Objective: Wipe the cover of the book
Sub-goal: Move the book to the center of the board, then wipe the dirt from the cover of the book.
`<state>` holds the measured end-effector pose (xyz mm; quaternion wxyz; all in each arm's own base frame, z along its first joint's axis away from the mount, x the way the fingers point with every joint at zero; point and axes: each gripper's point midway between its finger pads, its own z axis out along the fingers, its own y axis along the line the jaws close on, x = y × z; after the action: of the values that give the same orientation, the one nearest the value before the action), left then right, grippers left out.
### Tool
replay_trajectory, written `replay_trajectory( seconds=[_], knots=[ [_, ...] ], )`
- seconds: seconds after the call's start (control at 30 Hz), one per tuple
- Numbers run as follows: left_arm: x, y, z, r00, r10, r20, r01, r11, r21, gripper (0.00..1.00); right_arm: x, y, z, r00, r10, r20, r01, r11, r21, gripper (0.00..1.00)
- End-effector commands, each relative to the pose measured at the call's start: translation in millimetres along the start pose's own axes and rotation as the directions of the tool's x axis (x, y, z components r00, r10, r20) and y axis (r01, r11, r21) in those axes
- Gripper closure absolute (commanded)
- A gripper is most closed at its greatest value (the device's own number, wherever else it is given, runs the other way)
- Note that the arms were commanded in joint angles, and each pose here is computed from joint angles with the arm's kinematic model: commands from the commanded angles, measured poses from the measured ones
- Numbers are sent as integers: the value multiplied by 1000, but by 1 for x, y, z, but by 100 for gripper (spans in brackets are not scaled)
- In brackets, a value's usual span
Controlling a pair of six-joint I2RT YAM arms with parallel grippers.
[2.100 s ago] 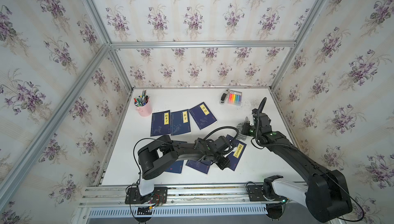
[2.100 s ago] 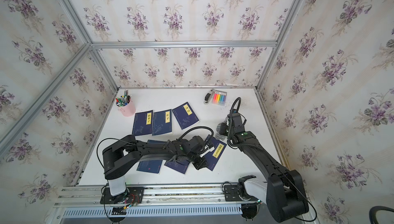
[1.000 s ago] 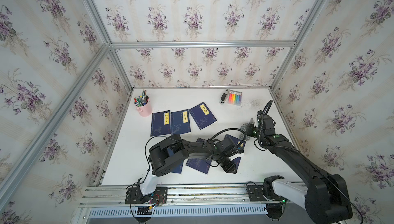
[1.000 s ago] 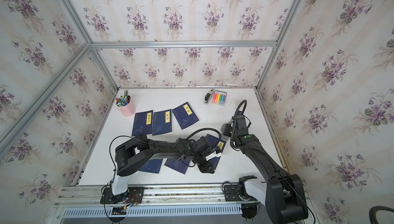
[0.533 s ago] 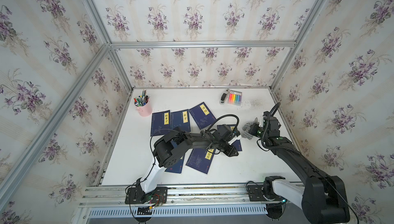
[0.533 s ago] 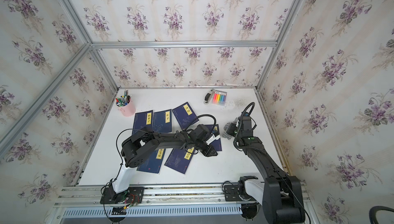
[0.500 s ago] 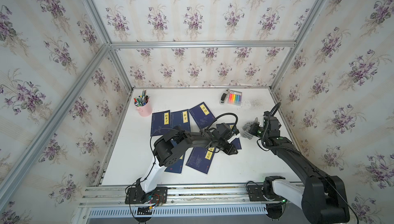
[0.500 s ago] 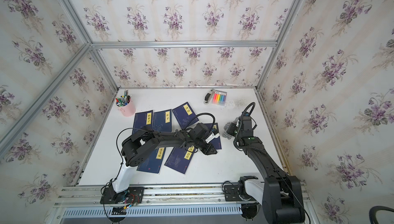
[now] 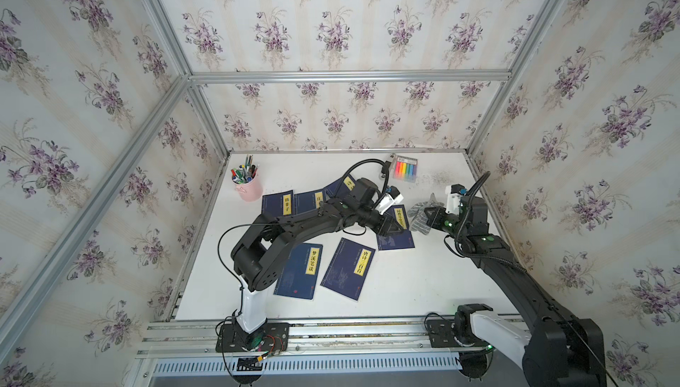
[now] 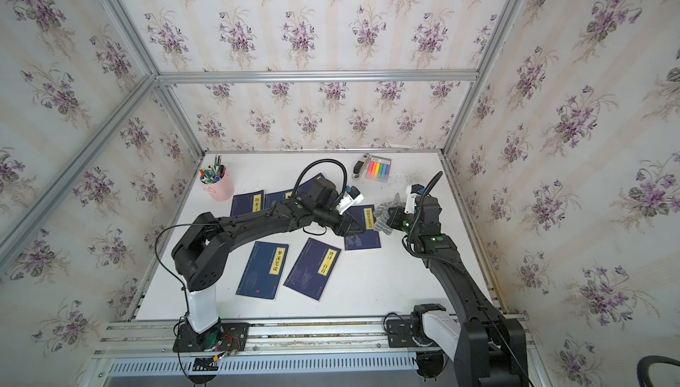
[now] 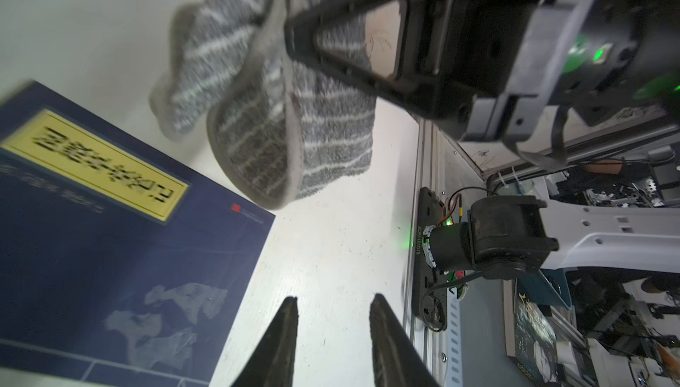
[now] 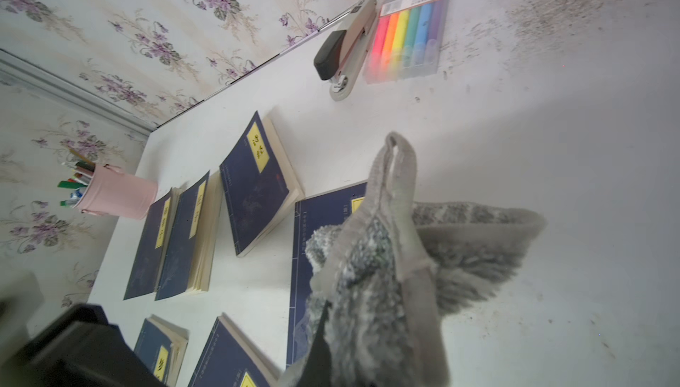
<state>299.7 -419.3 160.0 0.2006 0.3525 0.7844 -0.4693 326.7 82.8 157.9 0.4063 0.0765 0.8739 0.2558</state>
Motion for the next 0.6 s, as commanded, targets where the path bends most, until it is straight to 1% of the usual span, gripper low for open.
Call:
replay_trajectory(
  seconds=[0.0,0.07,0.1,0.13,0.23,0.27,0.4,0.57],
  knots=[
    [-5,23,-26,999,-47,20,48,996,-78,65,14,21,1,996,-15,-91,4,993,-121,100],
    [-14,43,-38,993,-91,72,100,988,-121,65,20,20,5,993,-2,-120,-14,991,-131,100],
    [-16,50,-40,991,-109,78,119,984,-135,65,23,19,8,991,3,-135,-20,992,-126,100],
    [-17,54,-40,992,-112,65,120,983,-139,65,26,17,10,989,4,-145,-22,992,-121,100],
    [-22,63,-37,994,-106,-14,101,979,-179,65,37,16,16,983,-2,-184,-18,994,-106,100],
    [-24,67,-34,994,-106,-26,99,978,-185,65,42,15,19,980,-9,-200,-11,995,-95,100],
    [-34,89,-17,990,-138,-5,135,976,-173,65,59,7,31,963,-20,-267,16,1000,-18,100],
    [-15,125,8,969,-241,-62,225,955,-192,69,68,-10,38,955,-13,-295,37,996,75,100]
  ],
)
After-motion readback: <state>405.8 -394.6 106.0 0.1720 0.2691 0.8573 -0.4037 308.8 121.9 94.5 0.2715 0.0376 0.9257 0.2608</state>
